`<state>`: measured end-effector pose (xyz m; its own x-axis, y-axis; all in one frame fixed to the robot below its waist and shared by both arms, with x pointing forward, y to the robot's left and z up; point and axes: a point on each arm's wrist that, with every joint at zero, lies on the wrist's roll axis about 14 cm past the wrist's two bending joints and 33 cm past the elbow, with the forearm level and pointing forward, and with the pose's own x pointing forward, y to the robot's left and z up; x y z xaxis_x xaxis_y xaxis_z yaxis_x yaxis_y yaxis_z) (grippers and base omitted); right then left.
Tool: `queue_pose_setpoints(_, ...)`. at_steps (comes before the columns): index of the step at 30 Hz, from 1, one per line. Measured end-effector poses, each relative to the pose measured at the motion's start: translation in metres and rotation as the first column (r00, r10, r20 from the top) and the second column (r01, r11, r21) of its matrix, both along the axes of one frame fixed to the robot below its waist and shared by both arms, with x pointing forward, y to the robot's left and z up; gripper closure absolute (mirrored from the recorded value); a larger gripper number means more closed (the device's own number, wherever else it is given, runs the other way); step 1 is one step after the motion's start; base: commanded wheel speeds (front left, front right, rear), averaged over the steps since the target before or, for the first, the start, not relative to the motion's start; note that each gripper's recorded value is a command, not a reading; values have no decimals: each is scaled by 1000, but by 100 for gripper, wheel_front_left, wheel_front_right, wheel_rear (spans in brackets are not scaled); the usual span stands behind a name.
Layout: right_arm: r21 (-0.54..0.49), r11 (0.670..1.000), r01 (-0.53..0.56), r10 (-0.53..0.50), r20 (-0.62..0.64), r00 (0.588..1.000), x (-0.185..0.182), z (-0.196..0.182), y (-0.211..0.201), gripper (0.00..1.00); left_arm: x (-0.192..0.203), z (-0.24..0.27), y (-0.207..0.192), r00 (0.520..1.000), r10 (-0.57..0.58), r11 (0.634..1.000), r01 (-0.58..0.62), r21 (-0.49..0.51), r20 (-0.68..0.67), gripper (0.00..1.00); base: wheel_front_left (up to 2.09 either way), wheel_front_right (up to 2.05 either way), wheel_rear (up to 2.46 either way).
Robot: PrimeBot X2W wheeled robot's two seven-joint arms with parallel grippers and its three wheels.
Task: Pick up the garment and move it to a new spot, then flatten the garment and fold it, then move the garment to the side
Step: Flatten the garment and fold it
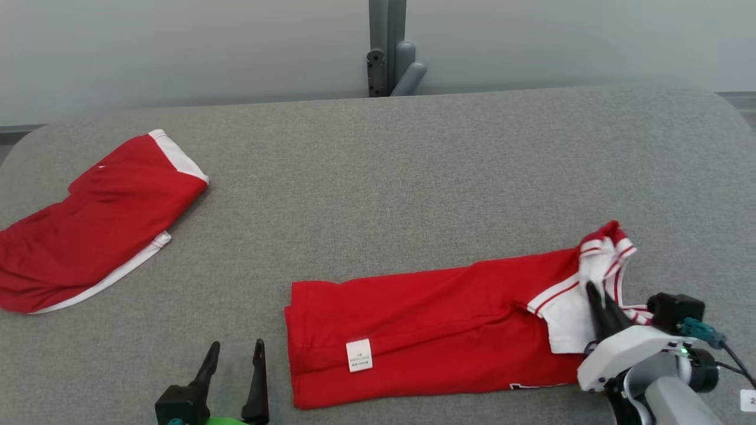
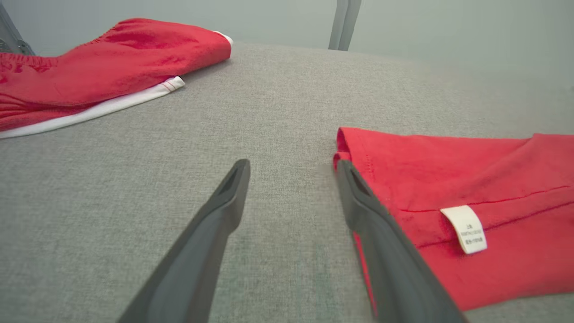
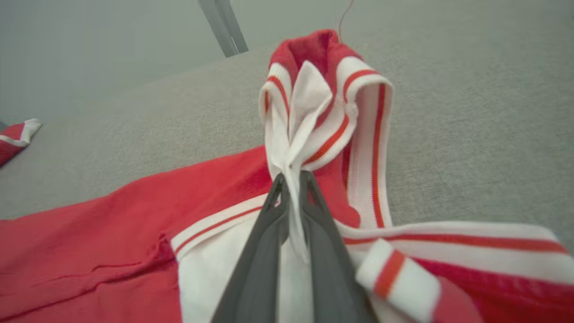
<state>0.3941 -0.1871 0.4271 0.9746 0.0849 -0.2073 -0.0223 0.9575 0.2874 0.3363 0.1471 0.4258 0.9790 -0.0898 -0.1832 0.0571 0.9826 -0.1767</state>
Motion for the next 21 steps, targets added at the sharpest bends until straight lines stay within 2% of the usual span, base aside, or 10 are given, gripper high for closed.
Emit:
queue_pose_setpoints(4, 38, 992, -119, 119, 3, 993, -13, 6, 37, 100, 2, 3, -15, 999, -42, 999, 42, -14, 10, 0, 0, 0, 0)
queue_pose_setpoints(8, 89, 964, -252, 252, 11, 968, -22, 16, 85, 100, 4, 7, -21, 998, -60, 998, 60, -14, 23, 0, 0, 0, 0)
queue_pose_setpoints(12, 133, 912, -387, 388, 18, 921, -30, 22, 139, 100, 2, 8, -23, 997, -75, 997, 75, -13, 26, 0, 0, 0, 0)
queue_pose_setpoints(16, 152, 846, -512, 514, 29, 857, -32, 30, 191, 100, -3, 9, -19, 998, -64, 998, 65, -11, 27, 0, 0, 0, 0)
queue_pose_setpoints(21, 136, 769, -625, 630, 9, 777, -35, 26, 237, 100, -16, 4, -4, 1000, -15, 1000, 15, -5, 11, 0, 0, 0, 0)
